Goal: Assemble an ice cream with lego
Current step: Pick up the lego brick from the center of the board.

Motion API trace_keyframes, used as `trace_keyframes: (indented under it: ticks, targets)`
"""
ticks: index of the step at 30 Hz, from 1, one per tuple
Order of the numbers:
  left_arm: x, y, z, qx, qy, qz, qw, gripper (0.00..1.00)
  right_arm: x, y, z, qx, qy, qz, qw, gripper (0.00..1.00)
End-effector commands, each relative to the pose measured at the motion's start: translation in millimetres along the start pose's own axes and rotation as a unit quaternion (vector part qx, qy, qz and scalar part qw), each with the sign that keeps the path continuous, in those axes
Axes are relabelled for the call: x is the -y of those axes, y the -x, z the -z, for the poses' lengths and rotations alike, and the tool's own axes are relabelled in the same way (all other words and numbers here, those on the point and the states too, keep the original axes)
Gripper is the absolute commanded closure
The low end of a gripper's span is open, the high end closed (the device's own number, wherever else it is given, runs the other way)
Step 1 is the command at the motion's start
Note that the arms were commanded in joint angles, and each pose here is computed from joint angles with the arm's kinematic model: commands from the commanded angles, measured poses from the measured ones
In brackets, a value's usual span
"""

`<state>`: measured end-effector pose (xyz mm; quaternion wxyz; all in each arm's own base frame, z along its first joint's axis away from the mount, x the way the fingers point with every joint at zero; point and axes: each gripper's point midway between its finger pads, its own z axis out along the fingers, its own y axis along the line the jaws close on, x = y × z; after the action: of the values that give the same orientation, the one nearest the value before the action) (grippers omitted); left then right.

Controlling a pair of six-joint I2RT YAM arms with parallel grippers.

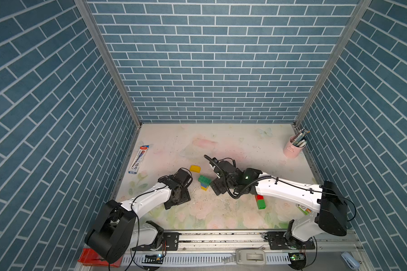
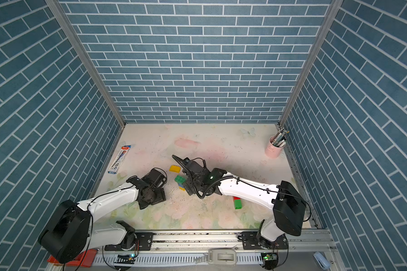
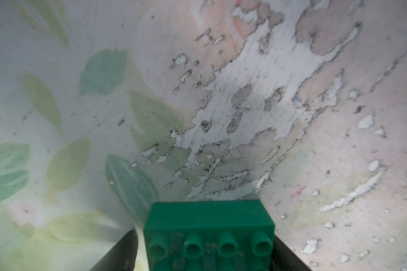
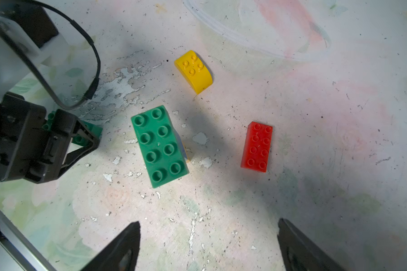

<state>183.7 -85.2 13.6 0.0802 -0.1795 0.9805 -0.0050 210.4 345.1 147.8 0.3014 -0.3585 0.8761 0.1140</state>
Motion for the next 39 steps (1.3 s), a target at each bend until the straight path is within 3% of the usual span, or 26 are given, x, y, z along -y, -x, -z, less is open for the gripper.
trace_keyframes:
  ticks: [1, 15, 24, 28, 39]
  targets:
    - [-3.4, 4.6, 2.1, 0.004, 0.014, -0.003, 1.000, 0.17, 2.4, -1.6, 4.5, 0.001, 0.003, -0.023, 1.000, 0.08]
    - [-2.7, 8.6, 3.5, 0.010, 0.016, -0.003, 1.000, 0.26, 4.4, -4.4, 3.4, -0.002, 0.003, -0.027, 1.000, 0.08]
    - [-8.0, 13.7, 23.4, 0.022, 0.027, -0.027, 0.999, 0.50, 4.6, -6.9, 4.7, -0.002, 0.012, -0.039, 0.999, 0.08]
    - [-3.7, 23.9, 49.1, 0.042, 0.019, -0.071, 0.996, 0.57, 4.5, -11.3, 10.0, 0.001, 0.033, -0.060, 0.998, 0.08]
    - [45.5, 41.3, 112.4, 0.057, -0.047, -0.224, 0.972, 0.60, 19.6, -45.5, 19.6, -0.027, 0.073, -0.122, 0.989, 0.08]
